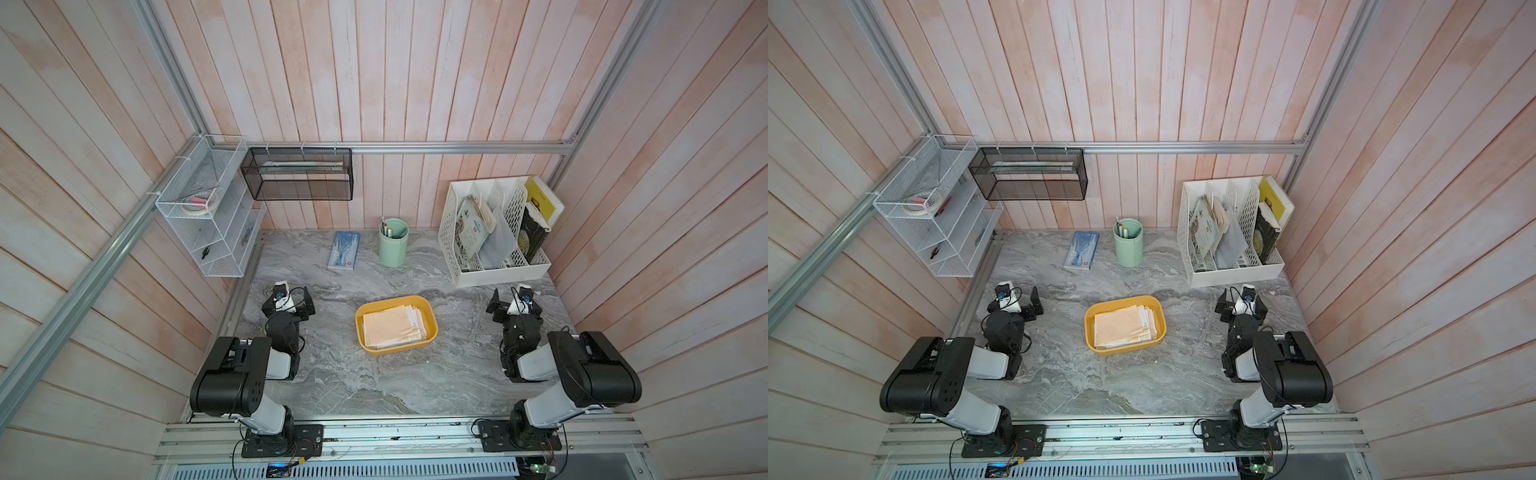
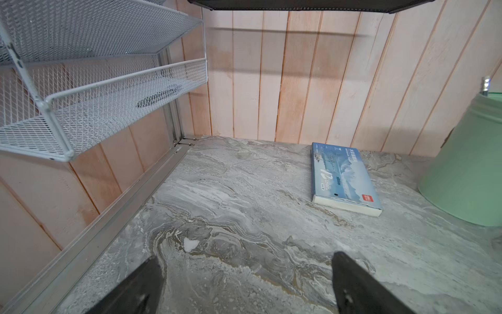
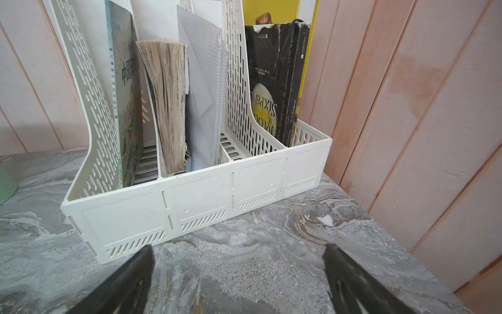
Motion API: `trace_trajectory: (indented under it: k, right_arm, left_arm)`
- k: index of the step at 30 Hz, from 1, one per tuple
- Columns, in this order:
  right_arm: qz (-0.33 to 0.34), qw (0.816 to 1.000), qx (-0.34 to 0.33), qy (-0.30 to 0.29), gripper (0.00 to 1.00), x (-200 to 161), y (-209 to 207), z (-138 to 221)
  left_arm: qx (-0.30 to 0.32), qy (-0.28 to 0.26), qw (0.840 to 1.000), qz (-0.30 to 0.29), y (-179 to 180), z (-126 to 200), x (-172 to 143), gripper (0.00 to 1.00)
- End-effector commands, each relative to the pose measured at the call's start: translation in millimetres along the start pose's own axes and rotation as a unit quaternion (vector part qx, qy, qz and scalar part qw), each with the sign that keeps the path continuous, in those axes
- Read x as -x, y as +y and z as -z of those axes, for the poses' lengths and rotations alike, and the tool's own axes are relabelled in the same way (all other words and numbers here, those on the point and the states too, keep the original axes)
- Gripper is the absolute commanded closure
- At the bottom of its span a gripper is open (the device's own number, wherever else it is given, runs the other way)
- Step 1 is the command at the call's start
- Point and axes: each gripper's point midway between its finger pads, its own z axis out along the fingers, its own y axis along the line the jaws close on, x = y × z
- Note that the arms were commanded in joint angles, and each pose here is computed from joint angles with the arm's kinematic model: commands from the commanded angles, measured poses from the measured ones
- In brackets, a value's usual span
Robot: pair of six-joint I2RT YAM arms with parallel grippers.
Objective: Take out the stationery paper from the storage box
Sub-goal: Adjust the storage box at the center of the board.
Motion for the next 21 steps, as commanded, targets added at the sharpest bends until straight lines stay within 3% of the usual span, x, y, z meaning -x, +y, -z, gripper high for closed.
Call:
trace_trajectory:
  k: [1,21]
  right_arm:
    - [-0.001,1.0,-0.006,-0.016,0.02,8.4,-0.3,-2.9]
    - [-0.001,1.0,-0.006,-0.016,0.02,8.7,-0.2,-3.3]
  left_arm:
    - [-0.003,-0.006,1.0,0.0,-0.1,-3.5,4.2,0.0]
    - [-0.006,-0.003,1.0,0.001,-0.7,-4.3,3.0,0.0]
